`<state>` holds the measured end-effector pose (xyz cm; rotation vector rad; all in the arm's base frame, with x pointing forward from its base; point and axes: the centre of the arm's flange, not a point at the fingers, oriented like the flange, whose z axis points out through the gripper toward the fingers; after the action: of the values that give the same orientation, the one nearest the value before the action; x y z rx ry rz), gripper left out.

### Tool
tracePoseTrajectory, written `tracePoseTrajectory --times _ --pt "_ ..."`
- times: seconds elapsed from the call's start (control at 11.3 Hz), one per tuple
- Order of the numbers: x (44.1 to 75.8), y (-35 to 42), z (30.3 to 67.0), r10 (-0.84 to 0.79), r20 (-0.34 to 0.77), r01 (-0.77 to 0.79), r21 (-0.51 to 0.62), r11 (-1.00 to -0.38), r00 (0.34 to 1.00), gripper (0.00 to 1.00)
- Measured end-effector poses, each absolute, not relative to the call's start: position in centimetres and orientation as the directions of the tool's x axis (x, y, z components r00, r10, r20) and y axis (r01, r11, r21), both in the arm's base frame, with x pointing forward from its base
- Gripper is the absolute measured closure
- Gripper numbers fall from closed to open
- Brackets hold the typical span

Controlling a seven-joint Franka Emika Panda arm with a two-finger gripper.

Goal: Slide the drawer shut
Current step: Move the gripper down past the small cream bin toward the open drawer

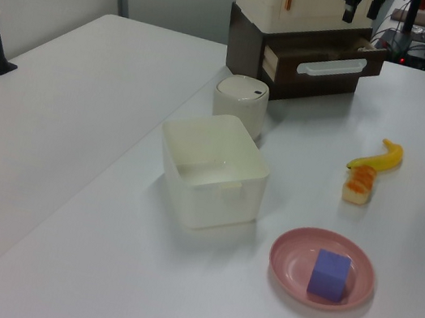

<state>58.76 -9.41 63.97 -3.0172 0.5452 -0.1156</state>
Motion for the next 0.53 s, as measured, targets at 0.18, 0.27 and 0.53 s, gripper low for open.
tracePoseTrajectory --times 0.18,0.27,0.53 --pt "58.84 -8.89 63.95 -0.343 0.06 -0.337 -0.086 -0.937 0.937 0.0" --pt "58.88 -8.64 63.95 -0.339 0.06 -0.333 -0.087 -0.939 0.939 0.0" --pt "58.89 -8.57 63.95 -0.337 0.06 -0.331 -0.087 -0.939 0.94 0.0"
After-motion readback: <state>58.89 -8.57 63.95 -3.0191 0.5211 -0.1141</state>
